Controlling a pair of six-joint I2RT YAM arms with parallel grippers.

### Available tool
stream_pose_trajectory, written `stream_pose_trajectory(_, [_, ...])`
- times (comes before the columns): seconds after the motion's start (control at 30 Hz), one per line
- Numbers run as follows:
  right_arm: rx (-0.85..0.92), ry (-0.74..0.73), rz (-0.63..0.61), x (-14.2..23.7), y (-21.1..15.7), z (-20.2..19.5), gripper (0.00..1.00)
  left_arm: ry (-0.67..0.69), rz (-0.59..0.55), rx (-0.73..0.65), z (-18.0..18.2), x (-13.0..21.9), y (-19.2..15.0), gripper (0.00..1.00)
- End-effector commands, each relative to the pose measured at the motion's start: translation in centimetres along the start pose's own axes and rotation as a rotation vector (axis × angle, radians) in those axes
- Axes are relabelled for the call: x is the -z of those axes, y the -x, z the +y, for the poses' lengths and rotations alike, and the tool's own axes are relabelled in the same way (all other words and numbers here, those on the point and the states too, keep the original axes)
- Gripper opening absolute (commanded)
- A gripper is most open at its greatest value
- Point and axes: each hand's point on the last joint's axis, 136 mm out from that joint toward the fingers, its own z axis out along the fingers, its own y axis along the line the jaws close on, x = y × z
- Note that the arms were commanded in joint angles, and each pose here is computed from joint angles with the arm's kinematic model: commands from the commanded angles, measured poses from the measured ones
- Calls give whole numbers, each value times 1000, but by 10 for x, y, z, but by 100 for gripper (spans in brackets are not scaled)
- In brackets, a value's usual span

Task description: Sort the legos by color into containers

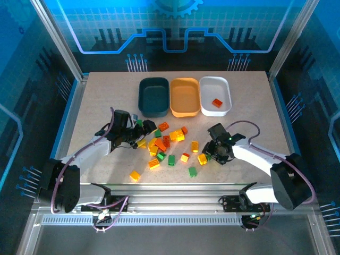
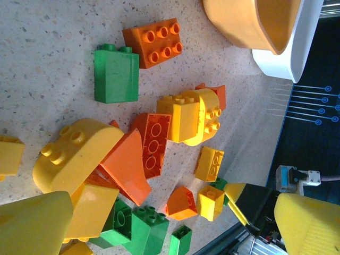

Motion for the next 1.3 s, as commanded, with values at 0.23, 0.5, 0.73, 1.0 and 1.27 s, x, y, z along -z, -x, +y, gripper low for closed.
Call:
stream_pose_trajectory(0.23, [5,-15,16,-13,4,11,50,9,20,-23,4,1,-7,99])
stream_pose_trajectory(0.5, [14,-16,14,-15,10,19,36,28,36,-8,11,-5,-9,99])
stream_pose_trajectory(0.73, [35,-29,14,-21,14,20,21,33,35,-13,10,-3,-6,99])
stream_pose_trajectory(1.0, [62,-17,-28,-7,26,24,18,38,16,-20,7,5,1,99])
stream_pose_trajectory(1.27, [123,11,-112,20,54,38,17,30,-6,-26,-4,9,14,99])
